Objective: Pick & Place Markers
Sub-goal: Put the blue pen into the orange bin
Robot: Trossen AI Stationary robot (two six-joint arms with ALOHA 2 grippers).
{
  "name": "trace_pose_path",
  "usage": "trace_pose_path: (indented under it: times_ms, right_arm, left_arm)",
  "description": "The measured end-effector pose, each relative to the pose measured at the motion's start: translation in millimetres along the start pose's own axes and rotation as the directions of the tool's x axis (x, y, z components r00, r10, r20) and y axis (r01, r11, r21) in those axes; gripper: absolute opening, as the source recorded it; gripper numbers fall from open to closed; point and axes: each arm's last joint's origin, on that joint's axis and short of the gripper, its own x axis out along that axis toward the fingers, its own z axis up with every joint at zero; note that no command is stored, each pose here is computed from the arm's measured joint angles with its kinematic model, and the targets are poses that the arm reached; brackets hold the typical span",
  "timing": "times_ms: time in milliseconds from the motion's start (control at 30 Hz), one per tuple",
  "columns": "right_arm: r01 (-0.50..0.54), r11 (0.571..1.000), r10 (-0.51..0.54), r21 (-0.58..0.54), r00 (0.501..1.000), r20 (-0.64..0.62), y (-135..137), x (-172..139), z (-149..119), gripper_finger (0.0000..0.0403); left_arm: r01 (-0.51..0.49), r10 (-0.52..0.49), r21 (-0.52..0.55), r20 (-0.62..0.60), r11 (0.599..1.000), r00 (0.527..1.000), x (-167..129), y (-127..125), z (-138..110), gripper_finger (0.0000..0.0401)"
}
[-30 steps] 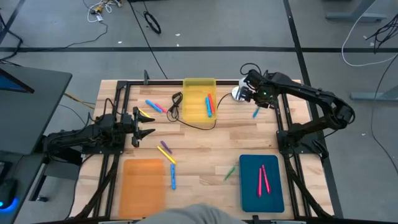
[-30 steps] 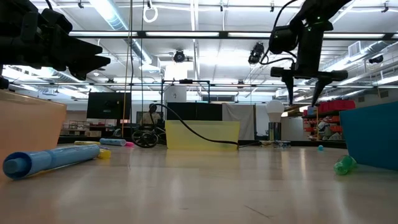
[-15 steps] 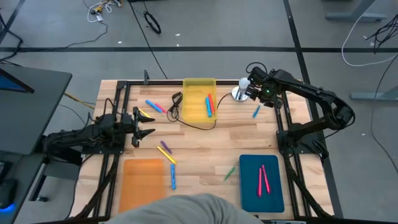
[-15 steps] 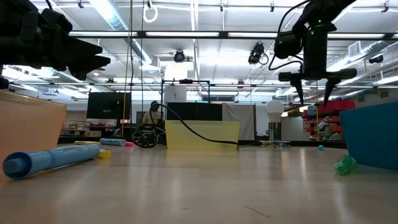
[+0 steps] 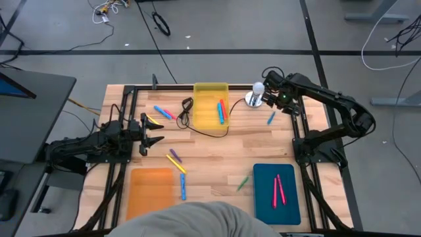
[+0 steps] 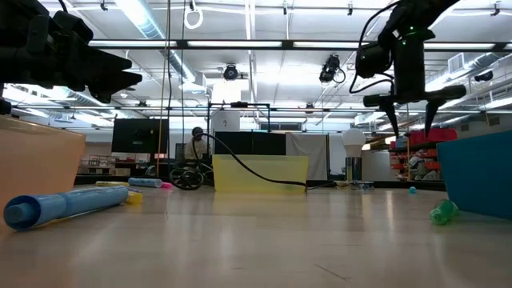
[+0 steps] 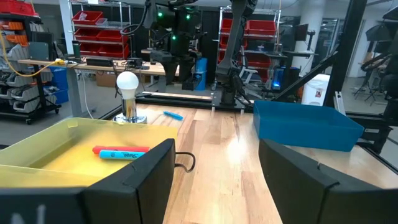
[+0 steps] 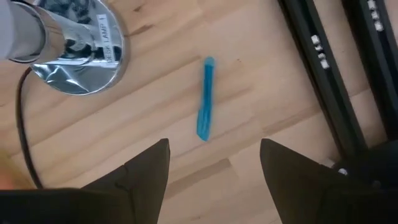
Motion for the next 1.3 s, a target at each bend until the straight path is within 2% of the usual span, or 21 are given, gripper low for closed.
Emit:
trace_pose_path:
  times_ms: [267,567,900,1300]
  right_arm:
    - [0.026,1.0,-0.026,0.004,0.999,-0.02,-7.4,29.4,-5.6,0.0252]
    - [0.005,1.0,-0.005,-0.004,1.0,-0.003,-2.0,55.3,-6.3,0.0252]
    - [0.063,0.997,-0.063,-0.035,0.998,0.007,0.9,82.0,-7.4,0.0252]
    - [0.04,0.997,-0.039,-0.07,0.999,0.013,4.9,107.9,-11.0,0.0252]
  left_arm:
    - [0.0,0.0,0.0,0.0,1.0,1.0,0.0,0.0,-0.1,0.0238]
    - [0.0,0.0,0.0,0.0,1.0,1.0,0.0,0.0,-0.1,0.0238]
    - [0.0,0.0,0.0,0.0,1.0,1.0,0.0,0.0,-0.1,0.0238]
    - [0.0,0.0,0.0,0.0,1.0,1.0,0.0,0.0,0.0,0.0238]
